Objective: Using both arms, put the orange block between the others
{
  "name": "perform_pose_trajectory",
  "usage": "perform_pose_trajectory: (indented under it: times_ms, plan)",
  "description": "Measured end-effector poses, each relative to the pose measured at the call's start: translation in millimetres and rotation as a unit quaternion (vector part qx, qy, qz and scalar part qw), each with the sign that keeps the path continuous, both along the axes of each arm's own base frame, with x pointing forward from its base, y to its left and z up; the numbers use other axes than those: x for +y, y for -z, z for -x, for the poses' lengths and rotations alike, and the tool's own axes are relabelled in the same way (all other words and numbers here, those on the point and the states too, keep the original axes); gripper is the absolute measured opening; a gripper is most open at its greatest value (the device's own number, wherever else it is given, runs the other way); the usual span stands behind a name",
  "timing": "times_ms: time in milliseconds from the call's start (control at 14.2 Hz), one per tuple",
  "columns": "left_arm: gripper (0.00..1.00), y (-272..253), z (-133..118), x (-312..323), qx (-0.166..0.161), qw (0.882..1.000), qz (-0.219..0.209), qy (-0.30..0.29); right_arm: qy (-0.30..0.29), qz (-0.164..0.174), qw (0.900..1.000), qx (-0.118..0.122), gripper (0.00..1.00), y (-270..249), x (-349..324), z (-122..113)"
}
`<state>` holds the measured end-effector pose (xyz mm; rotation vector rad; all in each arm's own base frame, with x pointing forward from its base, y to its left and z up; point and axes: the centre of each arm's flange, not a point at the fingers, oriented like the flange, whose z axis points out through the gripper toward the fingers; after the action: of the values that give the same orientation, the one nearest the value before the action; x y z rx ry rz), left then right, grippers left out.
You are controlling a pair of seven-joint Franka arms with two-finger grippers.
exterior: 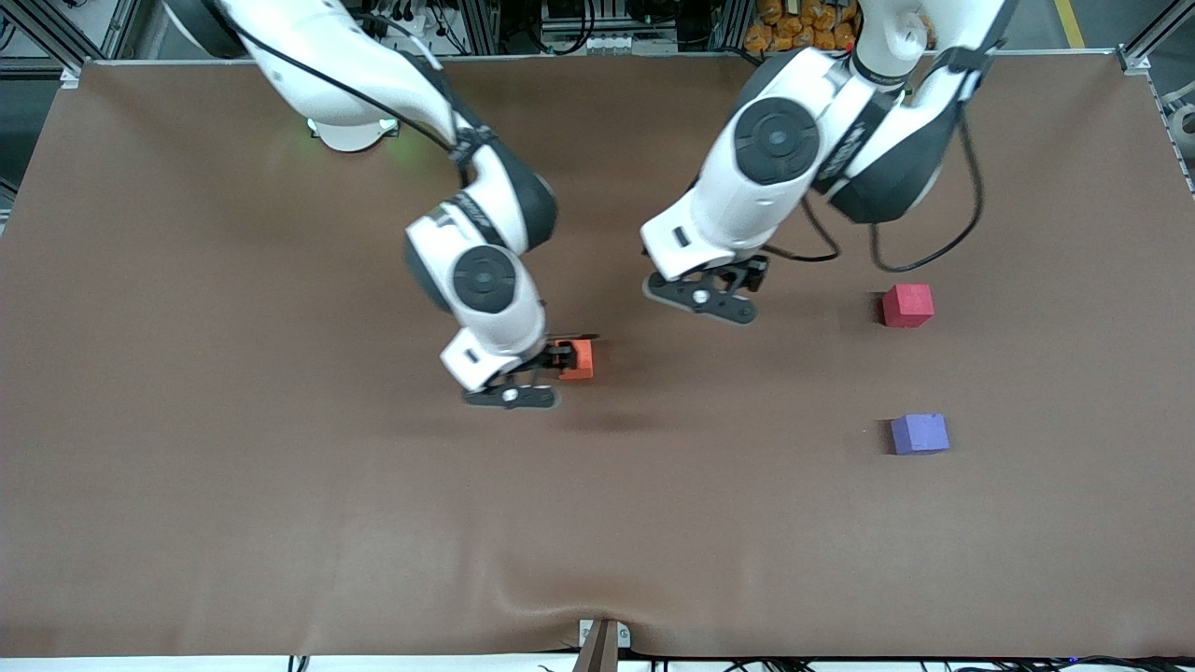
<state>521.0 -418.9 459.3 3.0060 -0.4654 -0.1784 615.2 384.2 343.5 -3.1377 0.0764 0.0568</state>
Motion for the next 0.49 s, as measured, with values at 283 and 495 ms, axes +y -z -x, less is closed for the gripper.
perform_pose_trajectory:
  times_ms: [283,495]
  plan:
    - [1.0,47,22,-62,-0.017,0.999,-0.002,-0.033,-0.003,0.005,1.0,0.005,1.0,-14,-80,-28]
    - [1.0,91,29,-100,-0.03,0.996,0.003,-0.08,-0.002,0.007,1.0,0.007,1.0,-27,-148,-39]
